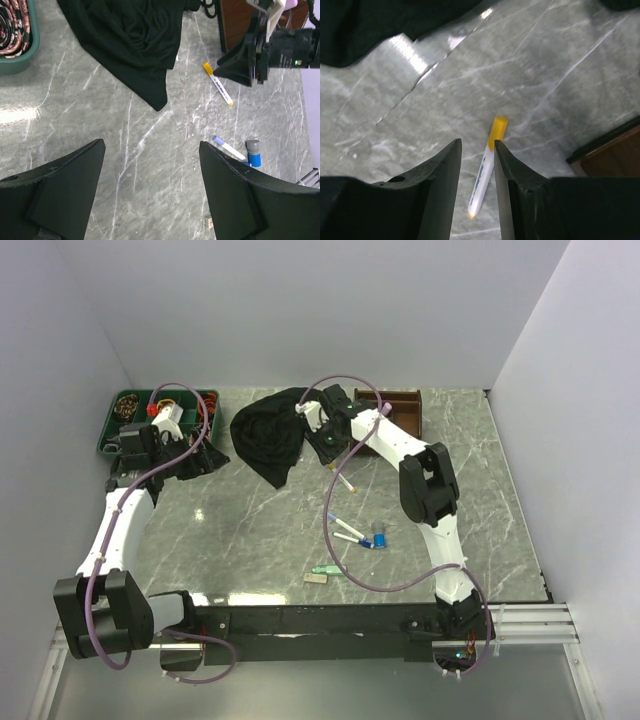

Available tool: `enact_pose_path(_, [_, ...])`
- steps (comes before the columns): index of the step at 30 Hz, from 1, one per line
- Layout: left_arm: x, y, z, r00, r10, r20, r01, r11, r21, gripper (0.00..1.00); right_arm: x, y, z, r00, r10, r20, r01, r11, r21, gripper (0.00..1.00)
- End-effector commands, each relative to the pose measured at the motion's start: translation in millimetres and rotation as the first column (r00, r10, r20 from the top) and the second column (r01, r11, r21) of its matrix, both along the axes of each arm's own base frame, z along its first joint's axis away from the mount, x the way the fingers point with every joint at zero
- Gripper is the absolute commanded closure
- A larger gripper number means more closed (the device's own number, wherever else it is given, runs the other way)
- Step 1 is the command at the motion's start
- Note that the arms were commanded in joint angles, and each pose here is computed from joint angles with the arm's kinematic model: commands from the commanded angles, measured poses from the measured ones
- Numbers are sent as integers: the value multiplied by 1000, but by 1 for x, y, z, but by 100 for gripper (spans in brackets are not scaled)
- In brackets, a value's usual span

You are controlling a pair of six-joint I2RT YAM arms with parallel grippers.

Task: Sort the stationery into containers
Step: Pick up the pen from the center of the board.

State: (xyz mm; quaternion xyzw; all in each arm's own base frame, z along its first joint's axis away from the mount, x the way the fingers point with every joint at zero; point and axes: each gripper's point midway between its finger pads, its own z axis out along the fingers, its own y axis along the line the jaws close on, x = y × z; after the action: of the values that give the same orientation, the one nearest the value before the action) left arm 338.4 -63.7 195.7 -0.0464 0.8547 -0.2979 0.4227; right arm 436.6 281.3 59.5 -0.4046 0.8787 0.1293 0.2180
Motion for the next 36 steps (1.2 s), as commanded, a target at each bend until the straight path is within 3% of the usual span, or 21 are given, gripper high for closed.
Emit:
enact_pose_path(1, [14,0,21,998,-12,60,12,1000,-10,18,13,1,10,999,-36,25,37,999,-25,60])
enact_pose_path(26, [20,1,15,999,-3,41,4,1000,-20,18,-6,-20,-49,995,-48,-85,34,988,-153,60])
enact_pose_path(27, [20,2,14,999,1,38,-1,1000,-17,18,-7,-21,-51,995,-50,-92,35,987,-154,62])
enact_pose_path(29, [20,3,15,999,2,41,-1,1000,-15,18,-10,-19,-52,994,-32,-108,17,990,-139,74])
enact_pose_path(30, [19,4,14,999,4,40,-3,1000,-13,18,-12,-19,-51,993,-22,-116,7,991,-134,85])
enact_pose_path(33, [18,5,15,999,4,48,-4,1000,-6,18,-14,-13,-31,995,1,-103,-10,996,-89,98])
enact_pose_path(36, [18,5,18,998,4,64,-4,1000,1,18,-15,-2,14,998,28,-52,-28,1000,2,100])
